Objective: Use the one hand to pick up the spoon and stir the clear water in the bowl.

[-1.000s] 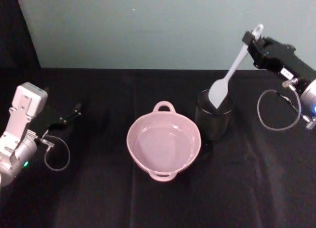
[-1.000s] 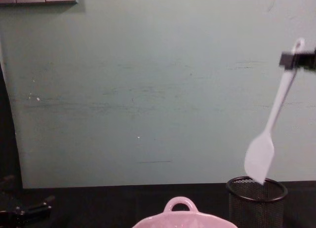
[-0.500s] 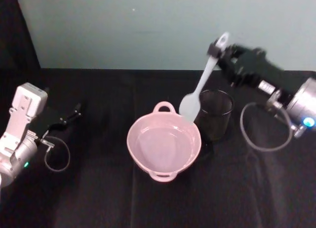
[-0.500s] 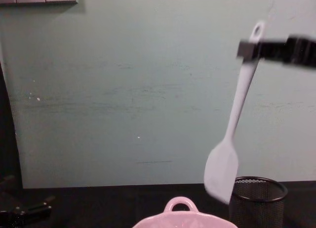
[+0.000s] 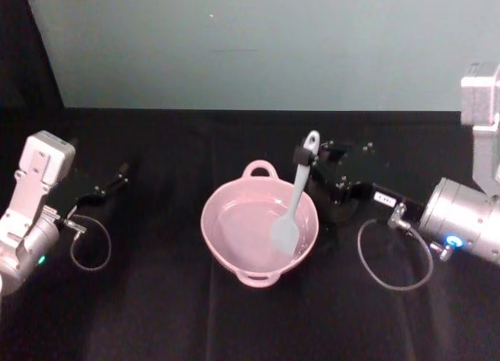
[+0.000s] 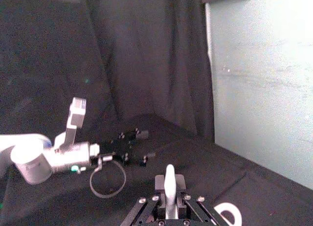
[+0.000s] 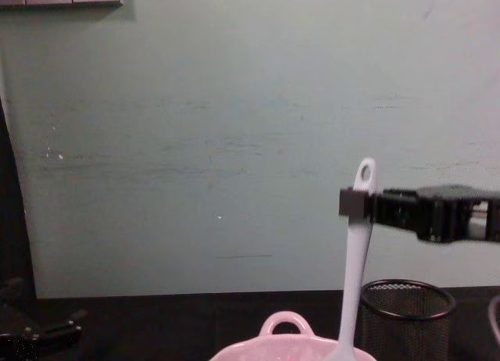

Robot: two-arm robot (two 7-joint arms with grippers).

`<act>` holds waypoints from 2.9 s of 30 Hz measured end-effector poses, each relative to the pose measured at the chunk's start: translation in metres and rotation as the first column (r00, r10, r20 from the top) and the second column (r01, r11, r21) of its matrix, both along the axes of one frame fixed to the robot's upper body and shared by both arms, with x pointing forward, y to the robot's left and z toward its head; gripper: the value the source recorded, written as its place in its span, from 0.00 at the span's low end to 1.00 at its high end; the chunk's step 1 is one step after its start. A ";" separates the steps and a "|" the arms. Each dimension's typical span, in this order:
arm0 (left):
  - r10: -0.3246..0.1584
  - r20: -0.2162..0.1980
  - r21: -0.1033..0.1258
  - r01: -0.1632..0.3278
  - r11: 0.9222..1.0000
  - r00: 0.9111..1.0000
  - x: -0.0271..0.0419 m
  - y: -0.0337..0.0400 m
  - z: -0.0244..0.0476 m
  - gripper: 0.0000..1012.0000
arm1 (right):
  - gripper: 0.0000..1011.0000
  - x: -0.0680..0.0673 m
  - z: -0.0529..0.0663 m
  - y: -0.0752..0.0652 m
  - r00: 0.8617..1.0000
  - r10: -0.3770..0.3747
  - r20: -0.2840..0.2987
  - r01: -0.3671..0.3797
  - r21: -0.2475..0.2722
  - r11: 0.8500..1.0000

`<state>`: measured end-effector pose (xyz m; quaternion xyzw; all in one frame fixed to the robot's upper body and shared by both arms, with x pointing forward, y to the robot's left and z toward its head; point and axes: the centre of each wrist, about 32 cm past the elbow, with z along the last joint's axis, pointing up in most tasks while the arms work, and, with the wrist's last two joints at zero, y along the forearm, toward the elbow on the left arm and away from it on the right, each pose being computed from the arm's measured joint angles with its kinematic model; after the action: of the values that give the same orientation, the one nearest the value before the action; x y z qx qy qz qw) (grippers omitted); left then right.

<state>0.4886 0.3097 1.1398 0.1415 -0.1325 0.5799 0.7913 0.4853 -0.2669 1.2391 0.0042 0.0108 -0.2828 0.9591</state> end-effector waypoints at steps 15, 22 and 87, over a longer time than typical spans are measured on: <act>0.000 0.000 0.000 0.000 1.000 1.000 0.0000 0.0000 0.0000 1.00 | 0.12 0.001 -0.023 0.011 0.999 0.048 0.024 -0.047 -0.055 0.997; 0.000 0.000 0.000 0.000 1.000 1.000 0.0000 0.0000 0.0000 1.00 | 0.12 0.003 -0.029 0.024 0.997 0.081 -0.002 -0.081 -0.036 0.996; 0.000 0.000 0.000 0.000 1.000 1.000 0.0000 0.0000 0.0000 1.00 | 0.12 0.017 -0.041 0.069 0.997 0.076 0.032 -0.077 0.025 0.997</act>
<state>0.4886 0.3097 1.1398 0.1415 -0.1325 0.5799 0.7913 0.5022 -0.1983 1.1978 0.0207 -0.0001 -0.2456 0.9692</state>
